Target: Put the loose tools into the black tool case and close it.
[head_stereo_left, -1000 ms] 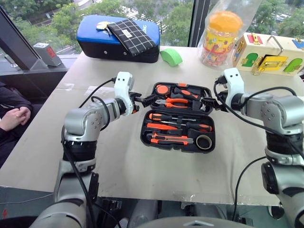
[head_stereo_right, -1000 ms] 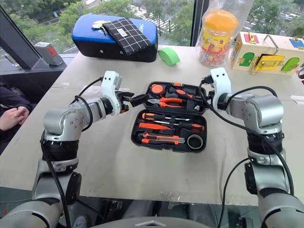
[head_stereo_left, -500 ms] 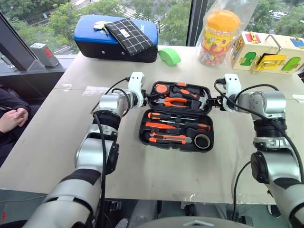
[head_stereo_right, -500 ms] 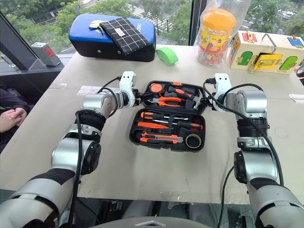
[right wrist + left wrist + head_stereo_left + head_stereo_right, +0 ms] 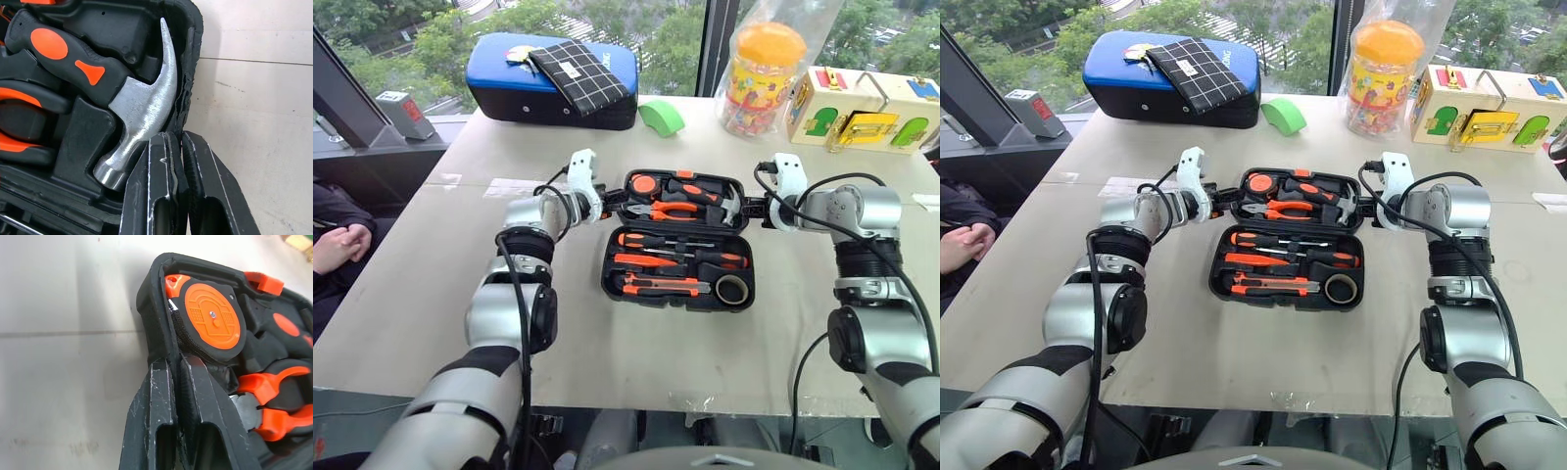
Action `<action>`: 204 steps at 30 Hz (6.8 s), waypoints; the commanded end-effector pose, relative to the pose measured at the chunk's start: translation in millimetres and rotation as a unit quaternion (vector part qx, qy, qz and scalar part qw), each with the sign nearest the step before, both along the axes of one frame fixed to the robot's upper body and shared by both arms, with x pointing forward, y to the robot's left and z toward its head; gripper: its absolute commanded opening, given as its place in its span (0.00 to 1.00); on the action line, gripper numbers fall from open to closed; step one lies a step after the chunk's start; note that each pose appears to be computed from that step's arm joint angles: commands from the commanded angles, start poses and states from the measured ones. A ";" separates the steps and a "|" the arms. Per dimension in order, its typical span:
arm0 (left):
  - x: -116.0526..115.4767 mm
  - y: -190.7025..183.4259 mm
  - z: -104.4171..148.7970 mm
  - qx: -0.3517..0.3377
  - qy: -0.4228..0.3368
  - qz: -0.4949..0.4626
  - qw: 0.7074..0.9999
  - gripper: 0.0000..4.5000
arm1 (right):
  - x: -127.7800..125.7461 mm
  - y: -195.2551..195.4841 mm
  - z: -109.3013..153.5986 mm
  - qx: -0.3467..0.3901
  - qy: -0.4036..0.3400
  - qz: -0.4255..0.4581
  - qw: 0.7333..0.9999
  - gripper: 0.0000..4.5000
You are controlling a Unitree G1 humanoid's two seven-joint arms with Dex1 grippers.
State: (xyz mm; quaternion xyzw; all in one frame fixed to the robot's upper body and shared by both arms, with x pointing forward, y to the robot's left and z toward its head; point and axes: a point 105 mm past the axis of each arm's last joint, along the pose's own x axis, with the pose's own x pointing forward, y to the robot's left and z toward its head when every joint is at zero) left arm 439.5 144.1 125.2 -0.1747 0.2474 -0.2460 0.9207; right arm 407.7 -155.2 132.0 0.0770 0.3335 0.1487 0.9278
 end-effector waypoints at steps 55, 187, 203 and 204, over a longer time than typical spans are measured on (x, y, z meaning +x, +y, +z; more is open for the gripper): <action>-204.9 32.7 51.2 0.121 -0.125 -0.474 0.863 0.01 | -228.6 48.1 -29.8 -0.088 -0.113 0.473 0.869 0.00; -155.8 3.8 -68.5 0.322 -0.094 -0.526 0.782 0.00 | -144.7 108.3 23.7 -0.135 -0.264 0.436 0.850 0.00; -151.9 -0.8 -62.8 0.311 -0.095 -0.514 0.793 0.00 | -173.5 114.4 1.2 -0.133 -0.235 0.498 0.824 0.00; -151.7 -0.9 -62.6 0.311 -0.095 -0.514 0.794 0.00 | -171.7 113.7 -0.5 -0.139 -0.235 0.497 0.824 0.00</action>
